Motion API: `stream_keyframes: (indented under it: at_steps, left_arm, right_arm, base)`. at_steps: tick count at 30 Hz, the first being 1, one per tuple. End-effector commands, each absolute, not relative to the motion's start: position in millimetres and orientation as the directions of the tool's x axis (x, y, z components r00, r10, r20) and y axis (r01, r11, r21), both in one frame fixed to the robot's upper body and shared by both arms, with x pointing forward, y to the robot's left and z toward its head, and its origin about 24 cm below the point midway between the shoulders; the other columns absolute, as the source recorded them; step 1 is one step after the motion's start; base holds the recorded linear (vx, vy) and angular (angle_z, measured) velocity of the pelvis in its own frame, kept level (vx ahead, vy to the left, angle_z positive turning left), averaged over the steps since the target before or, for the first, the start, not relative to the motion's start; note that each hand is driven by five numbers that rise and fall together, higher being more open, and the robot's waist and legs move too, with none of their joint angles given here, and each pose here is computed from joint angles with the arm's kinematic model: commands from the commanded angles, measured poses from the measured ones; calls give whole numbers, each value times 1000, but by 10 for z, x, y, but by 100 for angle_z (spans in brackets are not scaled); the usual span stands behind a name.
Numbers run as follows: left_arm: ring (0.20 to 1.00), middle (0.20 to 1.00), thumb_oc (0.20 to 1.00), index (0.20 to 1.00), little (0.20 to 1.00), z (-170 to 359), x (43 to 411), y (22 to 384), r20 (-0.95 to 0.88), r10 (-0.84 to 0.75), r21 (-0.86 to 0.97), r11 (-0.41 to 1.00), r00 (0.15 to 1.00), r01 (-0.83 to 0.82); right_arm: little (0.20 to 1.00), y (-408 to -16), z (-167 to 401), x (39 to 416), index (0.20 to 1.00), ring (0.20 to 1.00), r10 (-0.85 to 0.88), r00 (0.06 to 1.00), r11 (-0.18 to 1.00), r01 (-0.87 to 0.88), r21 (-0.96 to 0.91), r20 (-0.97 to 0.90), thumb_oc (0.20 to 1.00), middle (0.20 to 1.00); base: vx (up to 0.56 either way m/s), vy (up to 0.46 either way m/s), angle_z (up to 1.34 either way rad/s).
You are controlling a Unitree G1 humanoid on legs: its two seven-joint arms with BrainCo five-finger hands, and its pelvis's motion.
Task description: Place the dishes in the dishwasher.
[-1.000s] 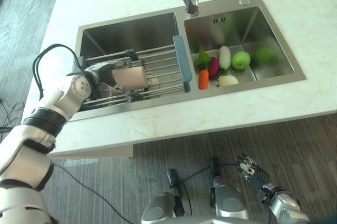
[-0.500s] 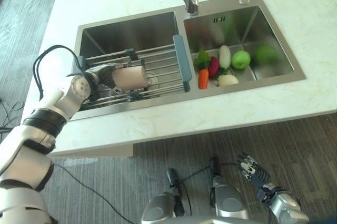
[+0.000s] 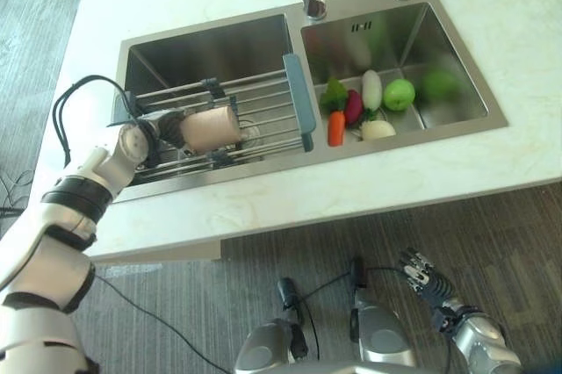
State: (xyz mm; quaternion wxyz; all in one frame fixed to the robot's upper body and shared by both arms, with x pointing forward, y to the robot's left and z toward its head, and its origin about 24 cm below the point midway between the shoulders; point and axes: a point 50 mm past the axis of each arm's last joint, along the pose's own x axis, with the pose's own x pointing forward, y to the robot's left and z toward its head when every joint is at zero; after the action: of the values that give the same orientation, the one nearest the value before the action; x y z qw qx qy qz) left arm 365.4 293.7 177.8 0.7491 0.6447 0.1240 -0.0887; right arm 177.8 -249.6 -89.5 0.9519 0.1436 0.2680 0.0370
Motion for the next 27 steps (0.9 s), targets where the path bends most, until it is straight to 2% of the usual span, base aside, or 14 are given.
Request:
stream_keyframes:
  at_steps: [1, 5, 7, 9, 15, 19, 25, 27]
  left_arm:
    - [200, 200, 200, 200, 200, 2022, 3728, 2993, -235, 77, 966, 130, 969, 224]
    - [200, 200, 200, 200, 200, 2061, 3744, 2931, -219, 44, 970, 123, 975, 212]
    - [200, 200, 200, 200, 200, 2080, 3745, 2915, -190, 17, 965, 187, 982, 184]
    - [200, 200, 200, 200, 200, 2104, 3745, 2876, -154, -18, 972, 176, 988, 155]
    - [200, 200, 200, 200, 200, 2026, 3704, 2970, -106, 26, 973, 208, 994, 98]
    - [200, 200, 200, 200, 200, 2026, 3672, 2852, 162, -36, 969, 196, 986, -152]
    - [200, 200, 200, 200, 200, 1928, 3582, 2732, 279, -65, 950, 166, 958, -265]
    - [200, 200, 200, 200, 200, 2012, 3513, 2760, 387, -60, 911, 180, 920, -372]
  right_arm:
    - [1000, -2415, -769, 1947, 1000, 1000, 177, 894, 948, -42, 316, -411, 1000, 1000]
    - [1000, -2428, -792, 1929, 1000, 1000, 168, 892, 948, -30, 317, -419, 1000, 1000]
    - [1000, -2432, -793, 1929, 1000, 1000, 166, 892, 948, -28, 316, -419, 1000, 1000]
    - [1000, -2428, -801, 1912, 1000, 1000, 165, 892, 949, -26, 315, -421, 1000, 1000]
    - [1000, -2414, -845, 1863, 1000, 1000, 158, 883, 948, -11, 317, -442, 1000, 1000]
    - [1000, -2406, -970, 1720, 1000, 1000, 134, 862, 944, 40, 329, -489, 1000, 1000]
    - [1000, -2369, -1137, 1508, 1000, 1000, 110, 817, 932, 114, 344, -567, 1000, 1000]
    - [1000, -2368, -1188, 1420, 1000, 1000, 95, 797, 926, 149, 346, -597, 1000, 1000]
  base:
    - [0, 0, 0]
    - [0, 0, 0]
    - [0, 0, 0]
    - [0, 0, 0]
    - [0, 0, 0]
    - [12, -37, 3]
    - [68, -54, 11]
    - [68, -44, 4]
